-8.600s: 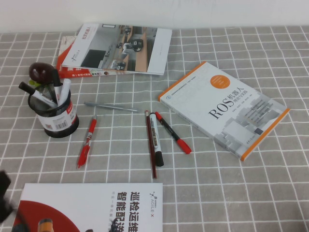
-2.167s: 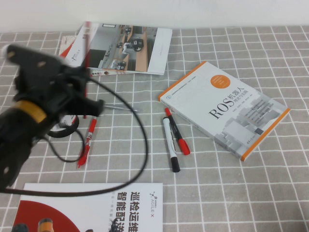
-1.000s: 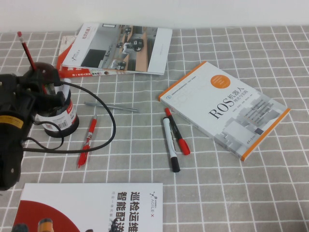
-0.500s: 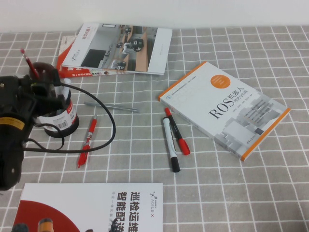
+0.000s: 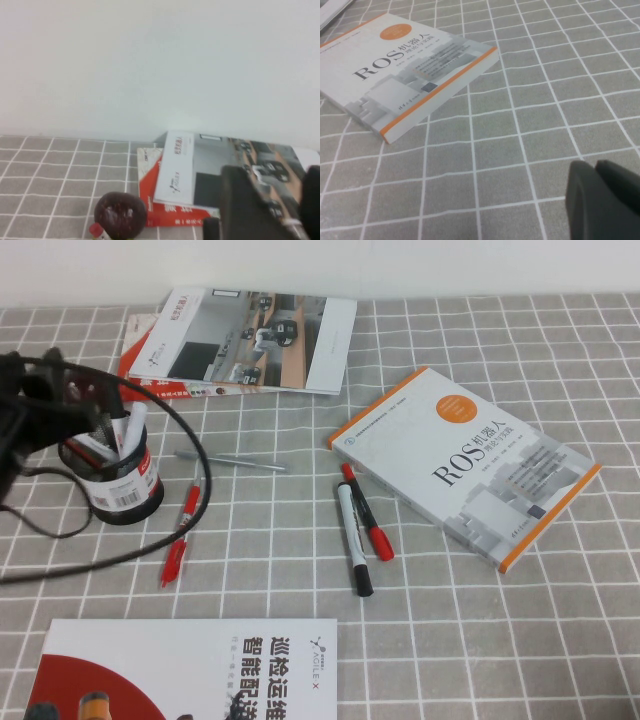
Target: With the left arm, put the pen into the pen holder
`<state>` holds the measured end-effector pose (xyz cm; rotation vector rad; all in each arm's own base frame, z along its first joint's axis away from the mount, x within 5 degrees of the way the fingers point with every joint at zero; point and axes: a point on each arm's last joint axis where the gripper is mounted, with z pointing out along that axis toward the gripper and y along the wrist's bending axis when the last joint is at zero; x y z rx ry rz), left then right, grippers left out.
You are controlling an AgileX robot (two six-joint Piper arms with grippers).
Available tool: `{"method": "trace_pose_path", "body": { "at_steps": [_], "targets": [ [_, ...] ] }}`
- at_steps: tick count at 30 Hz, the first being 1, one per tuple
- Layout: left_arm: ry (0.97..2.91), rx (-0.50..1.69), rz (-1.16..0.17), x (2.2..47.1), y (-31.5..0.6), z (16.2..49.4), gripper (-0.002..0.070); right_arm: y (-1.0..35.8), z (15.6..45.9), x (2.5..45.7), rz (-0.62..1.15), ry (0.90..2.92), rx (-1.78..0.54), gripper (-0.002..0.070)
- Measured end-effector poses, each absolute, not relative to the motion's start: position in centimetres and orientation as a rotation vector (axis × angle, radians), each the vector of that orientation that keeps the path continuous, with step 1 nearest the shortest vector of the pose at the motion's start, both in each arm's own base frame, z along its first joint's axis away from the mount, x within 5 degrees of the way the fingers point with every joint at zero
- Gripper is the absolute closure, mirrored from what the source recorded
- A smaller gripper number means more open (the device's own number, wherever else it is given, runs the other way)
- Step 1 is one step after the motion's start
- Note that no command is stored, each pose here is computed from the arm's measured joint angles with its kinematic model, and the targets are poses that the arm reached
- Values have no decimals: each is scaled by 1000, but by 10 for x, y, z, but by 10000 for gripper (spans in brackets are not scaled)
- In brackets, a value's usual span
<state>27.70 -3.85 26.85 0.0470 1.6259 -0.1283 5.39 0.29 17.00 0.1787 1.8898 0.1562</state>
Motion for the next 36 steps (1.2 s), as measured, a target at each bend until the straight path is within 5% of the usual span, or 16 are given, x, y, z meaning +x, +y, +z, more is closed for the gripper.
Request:
{"method": "trace_pose_path", "body": {
  "at_steps": [4,8,18,36],
  "targets": [
    [1659,121,-105,249,-37,294,591,3,170,54,156,1890,179,691],
    [1670,134,-102,215,-32,319,660,3,170,54,156,1890,179,692],
    [1743,142,-109,118,-18,346,676,3,170,54,156,1890,179,691],
    [1747,130,-121,17,-3,310,677,3,170,54,156,1890,179,691]
  ]
}}
